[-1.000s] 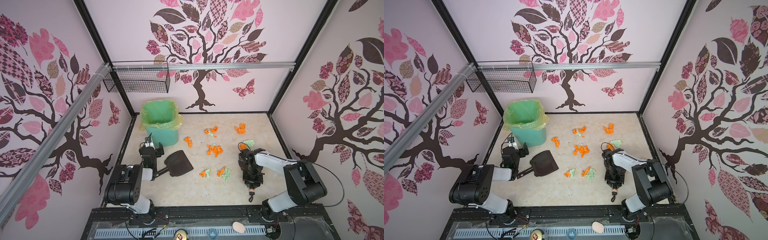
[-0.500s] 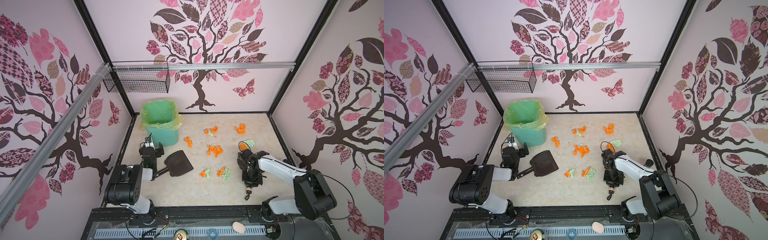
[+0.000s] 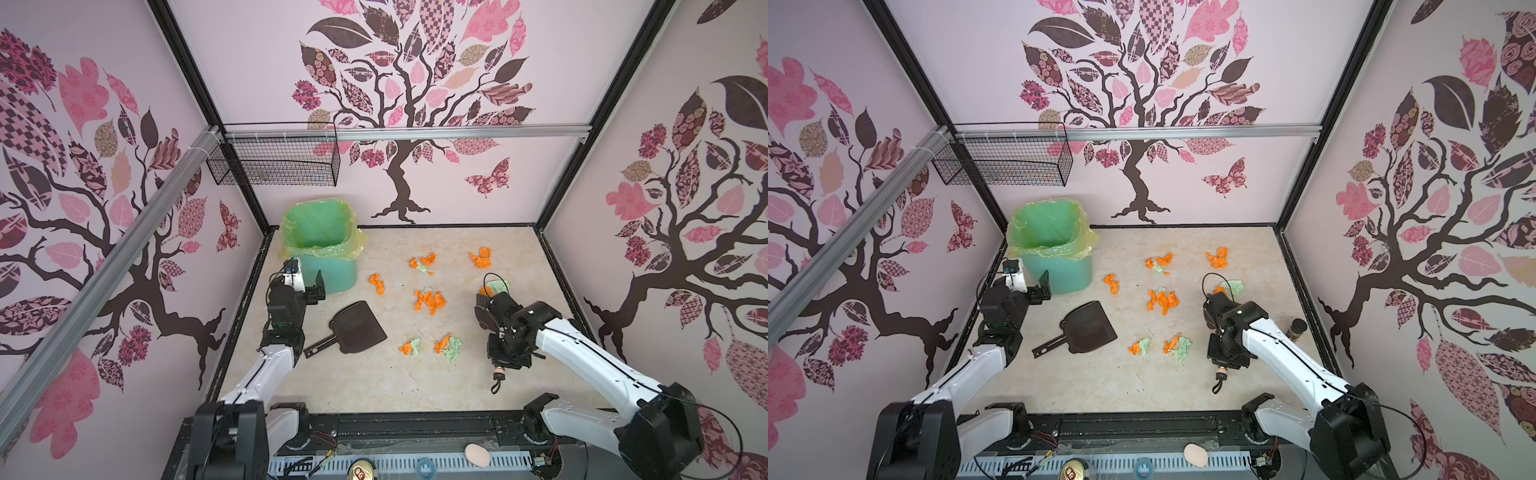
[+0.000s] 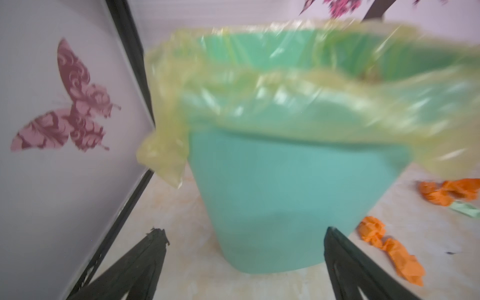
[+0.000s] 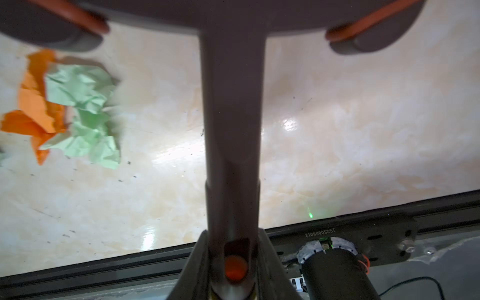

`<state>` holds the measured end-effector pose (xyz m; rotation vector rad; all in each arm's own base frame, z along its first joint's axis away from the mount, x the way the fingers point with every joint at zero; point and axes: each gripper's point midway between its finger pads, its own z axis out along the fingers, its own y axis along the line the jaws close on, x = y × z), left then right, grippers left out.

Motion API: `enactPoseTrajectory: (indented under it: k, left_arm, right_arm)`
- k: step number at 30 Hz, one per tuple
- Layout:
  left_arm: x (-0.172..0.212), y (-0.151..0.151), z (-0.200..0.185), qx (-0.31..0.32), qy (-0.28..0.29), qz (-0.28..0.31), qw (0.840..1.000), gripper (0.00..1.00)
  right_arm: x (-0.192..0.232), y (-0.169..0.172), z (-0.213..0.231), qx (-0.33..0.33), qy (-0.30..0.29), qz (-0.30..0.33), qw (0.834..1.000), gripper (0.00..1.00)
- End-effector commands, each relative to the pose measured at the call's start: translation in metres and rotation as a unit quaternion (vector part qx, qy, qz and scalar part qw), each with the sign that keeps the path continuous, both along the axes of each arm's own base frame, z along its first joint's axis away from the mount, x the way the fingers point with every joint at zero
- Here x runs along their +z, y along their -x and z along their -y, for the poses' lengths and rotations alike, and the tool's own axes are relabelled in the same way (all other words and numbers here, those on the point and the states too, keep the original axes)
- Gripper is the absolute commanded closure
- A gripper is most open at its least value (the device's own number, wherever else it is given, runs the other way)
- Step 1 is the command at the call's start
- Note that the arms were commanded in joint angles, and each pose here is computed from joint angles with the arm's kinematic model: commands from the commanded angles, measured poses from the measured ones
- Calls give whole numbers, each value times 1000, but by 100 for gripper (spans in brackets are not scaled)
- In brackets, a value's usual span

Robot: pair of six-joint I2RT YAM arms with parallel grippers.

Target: Sweep away the paper scraps from the table

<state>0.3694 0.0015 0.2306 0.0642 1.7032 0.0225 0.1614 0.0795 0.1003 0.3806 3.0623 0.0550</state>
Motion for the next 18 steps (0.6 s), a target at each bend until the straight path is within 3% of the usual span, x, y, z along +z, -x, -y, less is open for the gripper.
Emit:
enactPoseTrajectory:
  k: [1, 3, 5, 8, 13, 16, 18]
  left_arm:
    - [4, 26, 49, -168, 4, -55, 984, 3]
    - [22, 43, 78, -262, 19, -72, 962, 3]
    - [36, 69, 109, -366, 52, -99, 924, 3]
    - [56, 93, 135, -463, 131, -129, 867, 3]
    - [66, 89, 162, -540, 264, -210, 771, 6]
    - [58, 82, 190, -560, 296, -256, 730, 10]
    - [55, 81, 205, -567, 306, -269, 716, 10]
  right_arm:
    - [30, -13, -1, 24, 23, 28, 999, 96]
    - [42, -25, -13, 46, 26, 43, 998, 96]
    - [53, -36, -27, 69, 27, 60, 995, 96]
    - [67, -49, -47, 92, 18, 88, 992, 96]
    - [74, -61, -75, 118, -4, 114, 986, 96]
    - [74, -64, -91, 135, -4, 118, 984, 96]
    - [75, -69, -101, 144, -2, 125, 982, 96]
